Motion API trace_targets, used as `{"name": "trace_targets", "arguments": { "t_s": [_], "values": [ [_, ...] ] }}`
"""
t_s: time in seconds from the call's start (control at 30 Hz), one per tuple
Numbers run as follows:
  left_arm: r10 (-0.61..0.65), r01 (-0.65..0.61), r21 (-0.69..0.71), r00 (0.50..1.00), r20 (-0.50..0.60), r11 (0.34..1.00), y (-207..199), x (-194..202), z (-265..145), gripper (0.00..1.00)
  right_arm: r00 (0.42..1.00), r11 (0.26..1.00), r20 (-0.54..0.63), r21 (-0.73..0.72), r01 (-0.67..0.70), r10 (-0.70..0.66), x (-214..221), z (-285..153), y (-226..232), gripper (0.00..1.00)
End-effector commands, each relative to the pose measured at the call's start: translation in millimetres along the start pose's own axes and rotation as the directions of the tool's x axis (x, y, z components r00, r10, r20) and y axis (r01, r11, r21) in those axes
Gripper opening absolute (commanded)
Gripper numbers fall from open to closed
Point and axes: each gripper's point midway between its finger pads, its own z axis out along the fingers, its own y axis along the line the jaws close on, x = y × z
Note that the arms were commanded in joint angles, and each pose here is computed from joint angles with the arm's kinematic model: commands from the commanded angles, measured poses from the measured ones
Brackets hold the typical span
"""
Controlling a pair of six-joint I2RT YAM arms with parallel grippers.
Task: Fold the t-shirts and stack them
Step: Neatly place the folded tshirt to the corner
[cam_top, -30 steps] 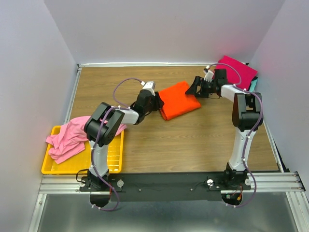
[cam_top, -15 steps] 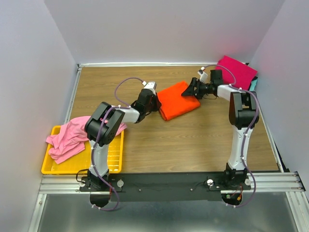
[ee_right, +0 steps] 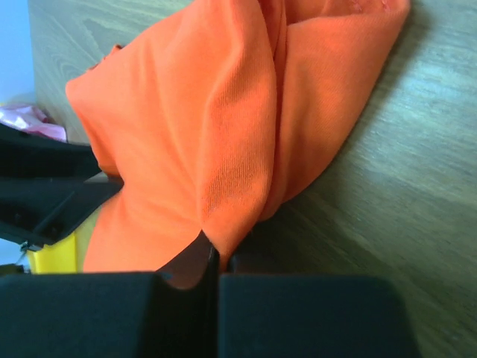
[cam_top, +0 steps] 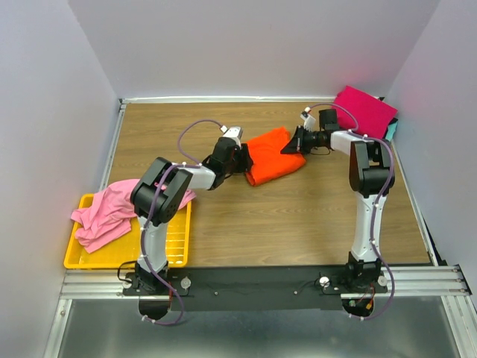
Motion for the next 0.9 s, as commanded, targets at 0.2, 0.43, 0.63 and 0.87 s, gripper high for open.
{"name": "trace_targets", "arguments": {
  "t_s": [0.2,0.43,0.63,0.87],
  "values": [
    [0.046,-0.048,0.033,0.997,0.070,0.998,-17.0,-33.7,-23.1,0.95,0.999,0.997,0.035,0.069,0.039,-0.042,-18.0,-12.3,12.5,0.01],
    [0.054,-0.064,0.072,0.989,0.135,0.995,-32.7,-60.1,-53.0,0.98,0.990,0.976,0.107,0.206,0.072,-0.095,-57.0,-33.0,15.9,0.01],
    [0.065,-0.077,0.066,0.985,0.158,0.995,-32.6,-64.6,-68.3,0.98,0.982,0.919,0.133,0.389,0.070,-0.132,-91.4,-45.0,-6.6,0.01],
    [0.064,-0.075,0.057,0.983,0.172,0.996,-30.5,-66.3,-77.9,0.98,0.973,0.790,0.160,0.613,0.032,-0.164,-122.0,-68.3,-41.4,0.00]
  ]
}}
